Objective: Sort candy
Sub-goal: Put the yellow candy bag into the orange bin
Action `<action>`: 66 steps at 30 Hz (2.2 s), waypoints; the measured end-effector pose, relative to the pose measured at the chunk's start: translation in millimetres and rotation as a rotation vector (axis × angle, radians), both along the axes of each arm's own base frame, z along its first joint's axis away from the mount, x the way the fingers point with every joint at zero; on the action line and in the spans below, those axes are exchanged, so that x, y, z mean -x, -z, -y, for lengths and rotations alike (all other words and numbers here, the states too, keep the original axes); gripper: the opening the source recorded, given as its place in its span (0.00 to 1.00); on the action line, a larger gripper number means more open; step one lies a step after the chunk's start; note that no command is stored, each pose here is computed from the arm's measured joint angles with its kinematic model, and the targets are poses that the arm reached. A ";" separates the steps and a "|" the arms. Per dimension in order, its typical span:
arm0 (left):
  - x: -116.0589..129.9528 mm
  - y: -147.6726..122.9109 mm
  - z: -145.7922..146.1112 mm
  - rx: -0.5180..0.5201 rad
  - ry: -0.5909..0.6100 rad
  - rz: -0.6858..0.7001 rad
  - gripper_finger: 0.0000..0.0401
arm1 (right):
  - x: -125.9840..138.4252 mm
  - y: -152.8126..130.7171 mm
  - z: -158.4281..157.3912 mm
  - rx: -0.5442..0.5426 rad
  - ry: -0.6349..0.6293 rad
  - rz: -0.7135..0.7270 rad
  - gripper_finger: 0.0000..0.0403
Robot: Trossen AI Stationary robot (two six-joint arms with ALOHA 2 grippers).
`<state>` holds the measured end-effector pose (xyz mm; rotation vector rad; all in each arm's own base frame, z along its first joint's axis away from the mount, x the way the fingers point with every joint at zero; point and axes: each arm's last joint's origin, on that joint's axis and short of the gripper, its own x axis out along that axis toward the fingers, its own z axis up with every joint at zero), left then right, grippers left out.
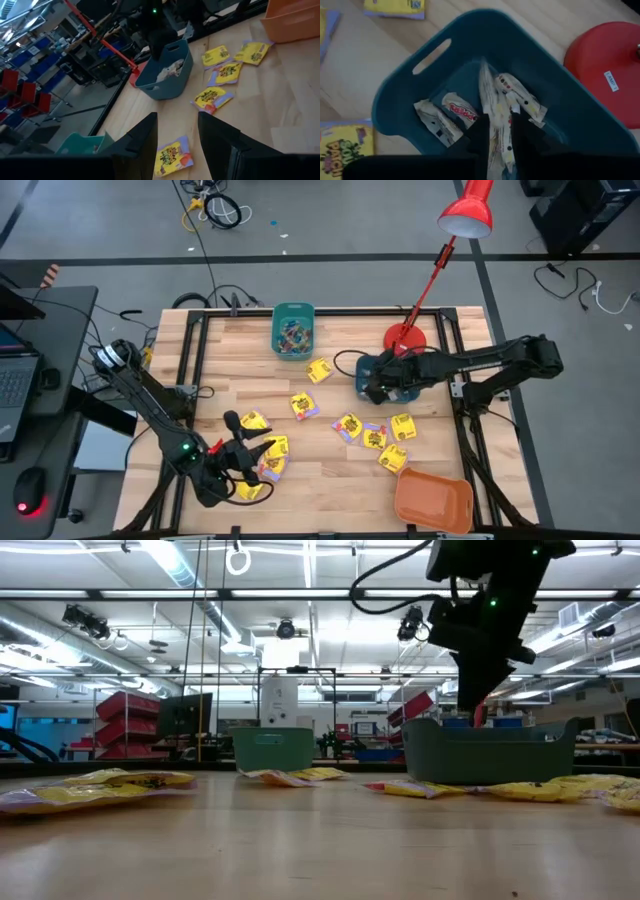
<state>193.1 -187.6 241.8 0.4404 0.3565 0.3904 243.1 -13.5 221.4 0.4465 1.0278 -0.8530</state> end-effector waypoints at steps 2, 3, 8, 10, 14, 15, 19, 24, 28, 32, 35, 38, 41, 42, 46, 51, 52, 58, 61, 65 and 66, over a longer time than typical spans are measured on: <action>-0.4 0.3 -0.2 0.006 0.007 -0.008 0.35 | -2.0 3.7 -1.7 0.006 -0.005 -0.016 0.18; -0.4 0.5 -0.1 0.009 0.011 -0.012 0.35 | -2.9 4.4 -2.8 0.013 -0.008 -0.016 0.19; -0.4 1.1 0.3 0.018 0.025 -0.025 0.35 | -9.0 -8.6 -18.9 0.117 -0.071 0.081 0.19; -0.4 1.1 0.2 0.020 0.026 -0.026 0.35 | -11.5 -21.4 -28.3 0.159 -0.133 0.156 0.18; -8.6 2.7 -6.5 0.024 0.049 -0.088 0.35 | -15.9 -43.3 -47.0 0.193 -0.326 0.271 0.17; -12.6 3.2 -10.5 0.019 0.052 -0.111 0.35 | -16.9 -47.5 -50.5 0.193 -0.361 0.296 0.16; -29.8 4.3 -31.0 -0.044 0.030 -0.191 0.35 | -19.1 -57.1 -58.3 0.194 -0.440 0.343 0.16; -49.9 6.2 -61.8 -0.150 0.031 -0.327 0.34 | -19.6 -57.7 -60.4 0.134 -0.499 0.343 0.16; -62.9 8.3 -85.5 -0.135 0.070 -0.414 0.32 | -18.6 -56.0 -61.5 0.070 -0.538 0.330 0.16; -70.9 11.3 -100.0 -0.006 0.191 -0.477 0.29 | -16.6 -54.5 -68.5 -0.013 -0.596 0.324 0.16; -74.9 12.2 -103.0 0.129 0.342 -0.500 0.28 | -13.4 -53.0 -77.2 -0.099 -0.619 0.319 0.16; -78.1 9.8 -100.6 0.215 0.451 -0.476 0.27 | -9.3 -51.8 -88.2 -0.187 -0.618 0.317 0.16; -80.1 6.8 -96.7 0.240 0.503 -0.439 0.27 | -3.0 -49.5 -98.3 -0.259 -0.577 0.293 0.15; -80.5 6.2 -96.3 0.242 0.510 -0.431 0.27 | -0.6 -48.5 -100.7 -0.283 -0.541 0.283 0.15; -79.9 7.1 -97.6 0.228 0.489 -0.442 0.27 | 8.8 -41.5 -105.4 -0.345 -0.367 0.213 0.14; -79.1 9.8 -105.4 0.149 0.427 -0.482 0.27 | -8.5 -50.4 -97.8 -0.260 -0.425 0.372 0.11; -79.8 9.7 -107.5 0.137 0.420 -0.482 0.27 | -15.0 -53.1 -93.5 -0.214 -0.451 0.415 0.10; -81.0 11.6 -115.3 0.145 0.388 -0.487 0.27 | -19.8 -53.1 -84.4 -0.152 -0.616 0.380 0.04; -77.2 21.2 -116.7 0.141 0.385 -0.513 0.27 | -10.7 -45.6 -83.9 -0.201 -0.557 0.273 0.01; -74.3 34.3 -119.2 0.143 0.382 -0.492 0.27 | 2.8 -38.2 -88.0 -0.287 -0.435 0.158 0.01; -73.4 37.7 -120.0 0.144 0.381 -0.487 0.27 | 5.7 -36.9 -89.2 -0.313 -0.414 0.133 0.01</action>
